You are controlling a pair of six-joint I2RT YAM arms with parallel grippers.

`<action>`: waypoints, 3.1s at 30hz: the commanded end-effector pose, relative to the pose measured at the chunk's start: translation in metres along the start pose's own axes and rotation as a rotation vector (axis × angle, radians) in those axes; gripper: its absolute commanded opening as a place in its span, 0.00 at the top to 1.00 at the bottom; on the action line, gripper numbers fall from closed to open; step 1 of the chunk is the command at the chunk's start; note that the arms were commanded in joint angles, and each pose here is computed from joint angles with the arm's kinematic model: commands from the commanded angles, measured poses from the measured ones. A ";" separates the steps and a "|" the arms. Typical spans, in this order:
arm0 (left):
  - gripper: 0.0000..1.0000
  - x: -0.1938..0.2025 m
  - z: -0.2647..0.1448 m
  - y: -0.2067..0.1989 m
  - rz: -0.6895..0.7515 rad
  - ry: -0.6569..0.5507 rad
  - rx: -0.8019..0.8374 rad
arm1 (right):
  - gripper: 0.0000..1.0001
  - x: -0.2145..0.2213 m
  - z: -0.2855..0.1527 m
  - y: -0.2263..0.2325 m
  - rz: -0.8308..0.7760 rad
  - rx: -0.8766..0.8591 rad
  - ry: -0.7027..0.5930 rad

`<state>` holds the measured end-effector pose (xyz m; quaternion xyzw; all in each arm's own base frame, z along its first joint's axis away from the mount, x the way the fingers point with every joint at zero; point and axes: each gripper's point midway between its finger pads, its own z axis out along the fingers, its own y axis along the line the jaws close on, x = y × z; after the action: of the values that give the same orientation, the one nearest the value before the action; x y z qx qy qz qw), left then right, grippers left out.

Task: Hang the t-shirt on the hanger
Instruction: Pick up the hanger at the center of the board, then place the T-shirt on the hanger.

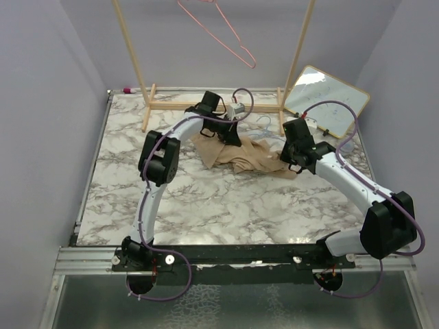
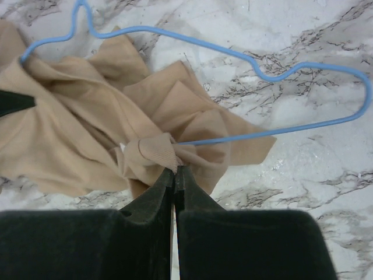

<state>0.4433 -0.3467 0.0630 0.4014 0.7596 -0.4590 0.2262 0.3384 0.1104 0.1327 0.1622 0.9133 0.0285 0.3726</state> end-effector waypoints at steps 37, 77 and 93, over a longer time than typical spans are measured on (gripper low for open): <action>1.00 -0.041 -0.245 -0.082 0.615 -0.224 -0.345 | 0.99 0.000 0.053 -0.062 0.161 0.136 0.048; 1.00 0.010 -0.229 -0.027 0.693 0.060 -0.443 | 0.99 -0.128 -0.021 -0.052 0.020 0.021 -0.219; 1.00 -0.020 -0.211 -0.026 0.688 0.032 -0.462 | 0.99 -0.130 -0.031 0.027 -0.128 -0.127 -0.226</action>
<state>0.4126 -0.1909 0.1872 0.6051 0.6284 -0.2103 0.4413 0.3988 0.0949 0.2275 0.1038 0.8793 0.0998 0.4539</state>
